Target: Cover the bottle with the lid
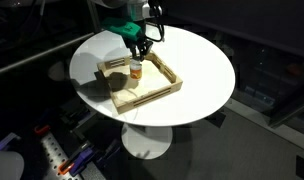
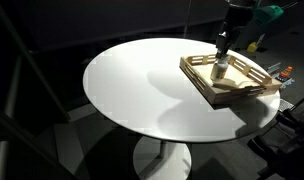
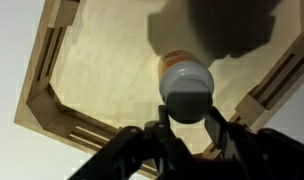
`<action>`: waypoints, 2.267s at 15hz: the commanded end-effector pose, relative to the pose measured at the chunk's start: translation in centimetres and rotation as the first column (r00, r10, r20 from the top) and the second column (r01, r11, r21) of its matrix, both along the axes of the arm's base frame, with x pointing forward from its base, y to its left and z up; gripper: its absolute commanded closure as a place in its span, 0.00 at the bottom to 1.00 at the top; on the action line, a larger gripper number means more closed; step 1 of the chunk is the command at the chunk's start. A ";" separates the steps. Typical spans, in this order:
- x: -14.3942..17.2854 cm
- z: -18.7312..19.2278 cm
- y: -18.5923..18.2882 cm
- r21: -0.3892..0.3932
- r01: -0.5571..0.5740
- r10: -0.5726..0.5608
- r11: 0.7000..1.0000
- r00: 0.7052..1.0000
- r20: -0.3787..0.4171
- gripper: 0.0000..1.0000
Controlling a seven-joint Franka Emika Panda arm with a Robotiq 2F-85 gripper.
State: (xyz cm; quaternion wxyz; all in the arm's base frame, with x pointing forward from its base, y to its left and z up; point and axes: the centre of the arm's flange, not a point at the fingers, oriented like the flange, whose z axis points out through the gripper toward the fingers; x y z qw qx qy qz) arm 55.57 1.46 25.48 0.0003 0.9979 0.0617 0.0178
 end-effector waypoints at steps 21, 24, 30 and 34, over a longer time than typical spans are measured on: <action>-1.1 -0.1 -0.5 0.088 -0.008 0.009 0.996 1.000 -0.005 0.84; -1.4 0.0 -0.5 0.098 -0.018 0.018 0.995 1.000 -0.005 0.84; -1.3 0.0 -0.3 0.064 -0.026 0.027 0.998 1.000 -0.009 0.84; -1.4 0.1 0.0 0.018 -0.050 0.050 0.999 0.999 -0.003 0.84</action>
